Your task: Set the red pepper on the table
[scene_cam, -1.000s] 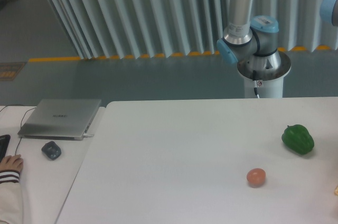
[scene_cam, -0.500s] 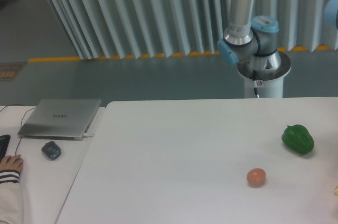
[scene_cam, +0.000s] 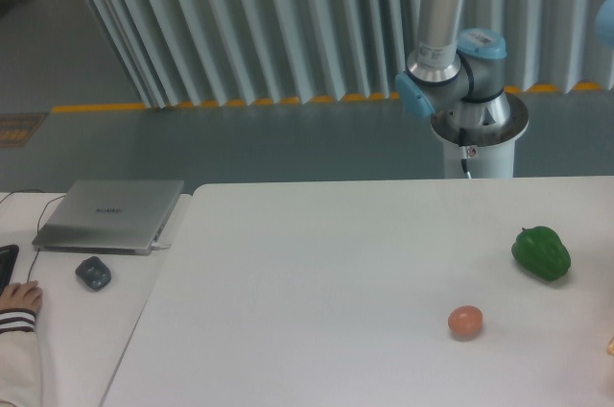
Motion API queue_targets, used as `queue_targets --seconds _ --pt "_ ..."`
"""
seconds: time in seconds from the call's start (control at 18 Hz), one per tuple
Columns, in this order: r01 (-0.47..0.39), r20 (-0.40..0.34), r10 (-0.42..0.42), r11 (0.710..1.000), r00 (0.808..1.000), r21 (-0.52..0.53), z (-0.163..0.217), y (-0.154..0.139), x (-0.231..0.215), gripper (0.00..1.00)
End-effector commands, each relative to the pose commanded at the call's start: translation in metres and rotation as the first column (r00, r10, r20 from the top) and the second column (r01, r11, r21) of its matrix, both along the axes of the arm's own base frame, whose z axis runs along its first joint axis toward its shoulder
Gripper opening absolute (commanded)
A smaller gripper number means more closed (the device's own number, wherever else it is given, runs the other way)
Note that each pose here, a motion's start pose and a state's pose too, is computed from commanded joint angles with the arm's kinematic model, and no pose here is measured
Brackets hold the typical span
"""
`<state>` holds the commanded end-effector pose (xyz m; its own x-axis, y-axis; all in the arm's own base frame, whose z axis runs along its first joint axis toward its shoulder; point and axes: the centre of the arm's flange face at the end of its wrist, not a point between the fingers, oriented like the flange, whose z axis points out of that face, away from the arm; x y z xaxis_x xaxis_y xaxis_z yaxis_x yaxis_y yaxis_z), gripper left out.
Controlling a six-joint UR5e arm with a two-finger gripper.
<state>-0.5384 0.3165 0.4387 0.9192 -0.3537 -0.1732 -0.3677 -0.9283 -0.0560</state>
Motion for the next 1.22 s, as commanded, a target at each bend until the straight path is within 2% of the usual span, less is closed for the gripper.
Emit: queue_targets --seconds 0.17,0.22,0.28,0.39,0.44,0.67,0.83,1.0,1.22 --pt "0.13 -0.003 -0.131 0.984 0.991 -0.124 -0.018 -0.012 -0.012 1.0" --pt "0.138 0.009 -0.139 0.977 0.99 -0.164 -0.033 -0.009 -0.022 1.0" --pt "0.129 0.014 -0.128 0.978 0.992 -0.167 -0.041 -0.005 -0.033 1.0" --pt "0.02 0.028 -0.016 0.989 0.999 -0.149 -0.063 0.001 -0.058 1.0" --pt "-0.006 0.034 0.011 0.99 0.999 -0.14 -0.072 0.004 -0.069 1.0" --pt "-0.018 0.076 0.022 0.998 0.997 -0.053 -0.092 0.014 -0.09 1.0" --pt "-0.041 0.1 0.044 0.999 0.994 -0.028 -0.105 0.002 -0.104 1.0" --pt "-0.064 0.079 0.063 0.998 0.995 0.017 -0.093 -0.018 -0.129 1.0" --pt "-0.065 0.082 0.063 0.998 0.995 0.021 -0.1 -0.017 -0.136 1.0"
